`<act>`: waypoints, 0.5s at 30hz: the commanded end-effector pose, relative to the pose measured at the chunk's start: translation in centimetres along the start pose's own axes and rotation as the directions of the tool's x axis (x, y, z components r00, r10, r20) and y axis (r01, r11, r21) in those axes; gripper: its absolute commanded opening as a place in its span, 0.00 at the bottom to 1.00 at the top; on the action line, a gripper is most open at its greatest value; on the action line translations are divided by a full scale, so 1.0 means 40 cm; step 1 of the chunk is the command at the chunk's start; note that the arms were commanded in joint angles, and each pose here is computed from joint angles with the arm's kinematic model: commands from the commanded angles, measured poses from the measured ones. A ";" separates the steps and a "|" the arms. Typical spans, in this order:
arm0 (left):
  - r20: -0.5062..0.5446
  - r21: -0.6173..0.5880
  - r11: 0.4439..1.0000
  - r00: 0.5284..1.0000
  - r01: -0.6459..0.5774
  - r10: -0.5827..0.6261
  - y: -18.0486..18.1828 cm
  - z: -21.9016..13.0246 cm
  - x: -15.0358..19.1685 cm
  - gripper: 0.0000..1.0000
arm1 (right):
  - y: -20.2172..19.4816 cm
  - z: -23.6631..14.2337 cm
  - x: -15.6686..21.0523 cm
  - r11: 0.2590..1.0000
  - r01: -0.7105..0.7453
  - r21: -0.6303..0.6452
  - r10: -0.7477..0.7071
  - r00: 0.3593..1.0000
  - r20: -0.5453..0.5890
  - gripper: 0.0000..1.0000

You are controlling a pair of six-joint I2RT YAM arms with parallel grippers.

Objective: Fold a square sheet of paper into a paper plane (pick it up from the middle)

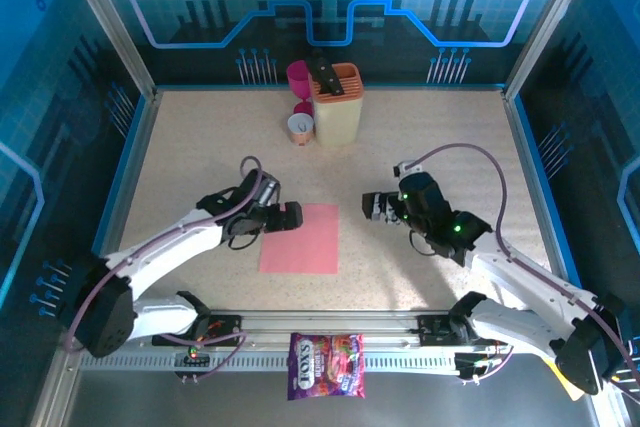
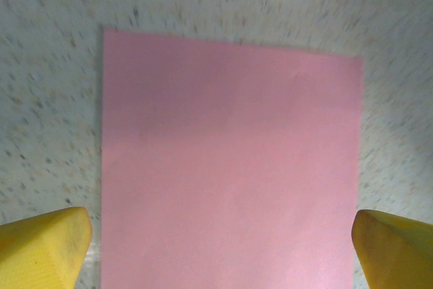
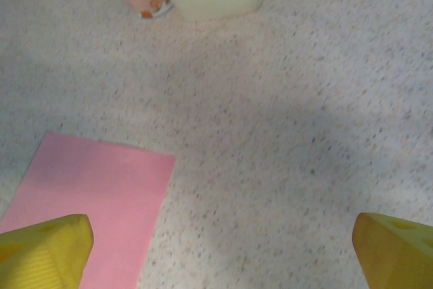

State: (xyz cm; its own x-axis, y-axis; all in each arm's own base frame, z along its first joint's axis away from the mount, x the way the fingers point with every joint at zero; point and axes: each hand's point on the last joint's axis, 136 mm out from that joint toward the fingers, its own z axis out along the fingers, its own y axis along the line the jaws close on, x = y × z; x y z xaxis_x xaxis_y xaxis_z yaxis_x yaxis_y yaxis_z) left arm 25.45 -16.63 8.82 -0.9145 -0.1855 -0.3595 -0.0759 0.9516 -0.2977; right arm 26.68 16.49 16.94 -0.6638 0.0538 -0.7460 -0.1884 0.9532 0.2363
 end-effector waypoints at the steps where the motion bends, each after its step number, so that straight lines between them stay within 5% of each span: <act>1: -0.065 -0.043 0.999 0.998 0.013 -0.016 -0.024 0.015 0.020 1.00 | -0.028 -0.005 0.066 0.997 -0.013 0.075 0.017 0.999 -0.046 0.99; 15: -0.156 -0.208 0.973 0.986 -0.098 0.066 -0.067 0.109 0.061 1.00 | -0.067 -0.004 0.113 0.995 -0.037 0.096 0.043 0.997 -0.067 0.99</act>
State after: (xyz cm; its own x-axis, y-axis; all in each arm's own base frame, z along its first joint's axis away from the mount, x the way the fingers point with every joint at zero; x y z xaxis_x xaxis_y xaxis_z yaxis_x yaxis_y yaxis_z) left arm 25.12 -21.48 4.73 -0.9692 -0.0746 -0.2346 -0.0447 0.9905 -0.1304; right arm 24.24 14.85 13.24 -0.7147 0.0480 -0.6978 -0.1238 0.9732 0.1939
